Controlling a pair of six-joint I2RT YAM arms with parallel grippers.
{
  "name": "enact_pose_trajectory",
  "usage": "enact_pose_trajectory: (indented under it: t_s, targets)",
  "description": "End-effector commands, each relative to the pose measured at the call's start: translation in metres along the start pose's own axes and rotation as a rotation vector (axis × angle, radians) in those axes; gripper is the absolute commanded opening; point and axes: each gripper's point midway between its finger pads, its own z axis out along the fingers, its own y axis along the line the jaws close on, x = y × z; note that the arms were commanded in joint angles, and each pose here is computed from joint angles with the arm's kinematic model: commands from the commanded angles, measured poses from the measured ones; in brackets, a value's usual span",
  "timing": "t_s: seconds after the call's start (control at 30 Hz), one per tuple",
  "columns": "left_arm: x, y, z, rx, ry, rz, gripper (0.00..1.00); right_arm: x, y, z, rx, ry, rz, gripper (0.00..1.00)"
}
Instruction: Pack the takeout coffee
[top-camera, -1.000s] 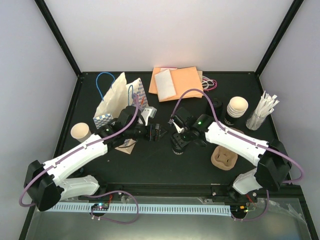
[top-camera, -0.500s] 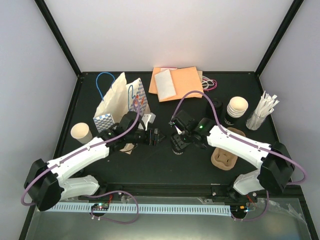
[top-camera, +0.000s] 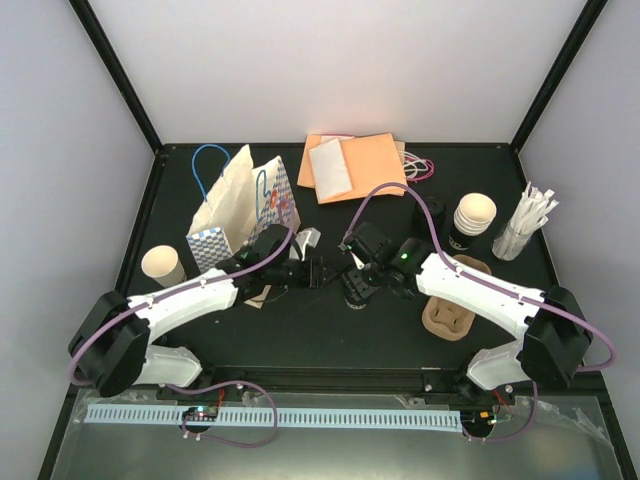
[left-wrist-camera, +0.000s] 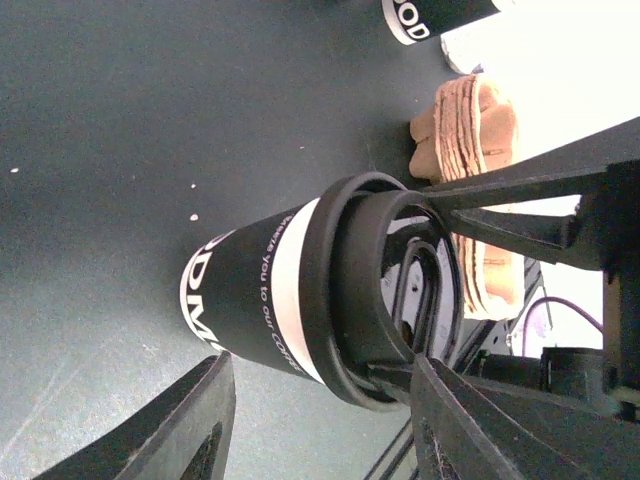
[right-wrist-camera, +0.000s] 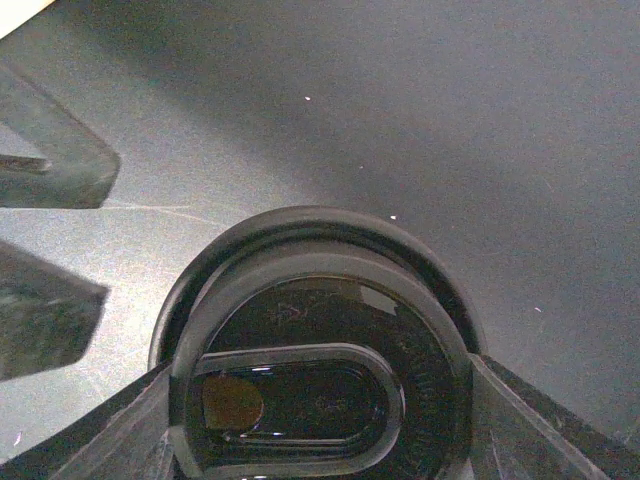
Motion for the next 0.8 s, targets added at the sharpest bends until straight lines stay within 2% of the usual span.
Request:
enact_pose_trajectory:
  t_s: [0.0, 0.27, 0.57, 0.7, 0.77]
  targets:
    - [-0.010, -0.003, 0.007, 0.053, -0.025, -0.021, 0.48, 0.057, 0.011, 0.026, -0.054, 0.218, 0.002, 0.65]
    - [-0.014, 0.003, 0.020, 0.059, -0.006, -0.009, 0.41, 0.055, 0.011, 0.024, -0.052, 0.215, -0.009, 0.64]
    - [-0.014, -0.008, 0.023, 0.131, 0.005, 0.016, 0.40, 0.054, 0.012, 0.024, -0.055, 0.217, -0.010, 0.64]
    - [-0.013, 0.004, 0.028, 0.077, 0.016, 0.002, 0.39, 0.053, 0.012, 0.024, -0.056, 0.216, -0.010, 0.64]
    - [-0.011, 0.008, 0.032, 0.066, 0.023, -0.007, 0.33, 0.053, 0.012, 0.025, -0.057, 0.216, -0.009, 0.64]
